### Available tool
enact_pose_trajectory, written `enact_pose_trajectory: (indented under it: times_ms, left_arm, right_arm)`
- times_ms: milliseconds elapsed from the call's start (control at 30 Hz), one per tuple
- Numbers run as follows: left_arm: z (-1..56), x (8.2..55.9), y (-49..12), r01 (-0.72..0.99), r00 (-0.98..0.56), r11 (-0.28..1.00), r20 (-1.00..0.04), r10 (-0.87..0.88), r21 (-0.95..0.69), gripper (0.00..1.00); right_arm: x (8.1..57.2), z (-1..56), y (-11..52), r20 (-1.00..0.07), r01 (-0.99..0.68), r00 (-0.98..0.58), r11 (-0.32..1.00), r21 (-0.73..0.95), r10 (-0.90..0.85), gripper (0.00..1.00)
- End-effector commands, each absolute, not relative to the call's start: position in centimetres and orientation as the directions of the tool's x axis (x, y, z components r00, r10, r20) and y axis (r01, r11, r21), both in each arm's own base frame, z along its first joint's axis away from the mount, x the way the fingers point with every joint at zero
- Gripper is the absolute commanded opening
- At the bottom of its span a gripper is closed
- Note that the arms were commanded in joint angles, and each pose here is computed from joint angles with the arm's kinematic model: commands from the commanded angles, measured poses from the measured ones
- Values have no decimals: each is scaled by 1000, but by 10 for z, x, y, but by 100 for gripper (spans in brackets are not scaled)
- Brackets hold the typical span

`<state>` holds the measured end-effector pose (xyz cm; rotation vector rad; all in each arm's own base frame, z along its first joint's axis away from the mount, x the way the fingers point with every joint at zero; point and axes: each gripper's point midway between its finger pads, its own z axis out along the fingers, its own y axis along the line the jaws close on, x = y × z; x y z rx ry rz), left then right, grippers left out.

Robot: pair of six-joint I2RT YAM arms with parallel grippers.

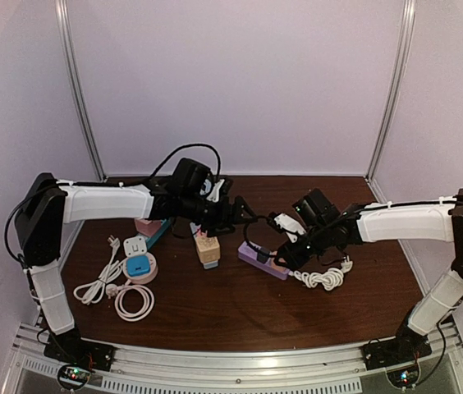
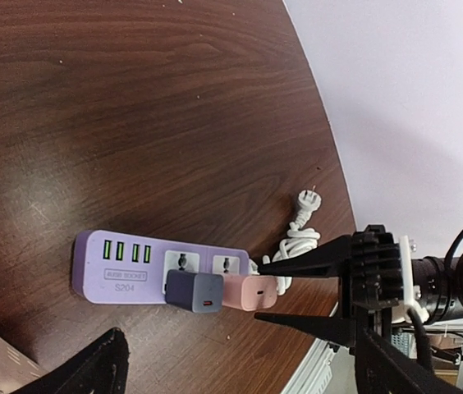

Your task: Pull the plug off the socket

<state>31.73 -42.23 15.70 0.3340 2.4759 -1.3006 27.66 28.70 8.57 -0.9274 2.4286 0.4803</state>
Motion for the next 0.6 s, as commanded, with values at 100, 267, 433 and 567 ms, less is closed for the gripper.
enact_pose_trajectory:
  times_ms: [100,267,433,567]
  left_arm:
    - [154,317,-438,346,-929,509,-365,66,-788,98]
    - [151,314,-443,340,-933,505,-352,74,-794,98]
    - [146,312,-445,329,-938,509,-337,80,-796,98]
    - [143,310,-446,326,-940,512,-332,82,-795,98]
  right_arm:
    - [275,90,289,-605,-684,-630,717,136,-487,24]
    - [275,98,284,-647,-669,-613,734,119,-453,15]
    - [276,116,285,-702,-665,-578,739,111,-415,14]
    - [275,121,289,-719,-668,-554,739,83,-420,14]
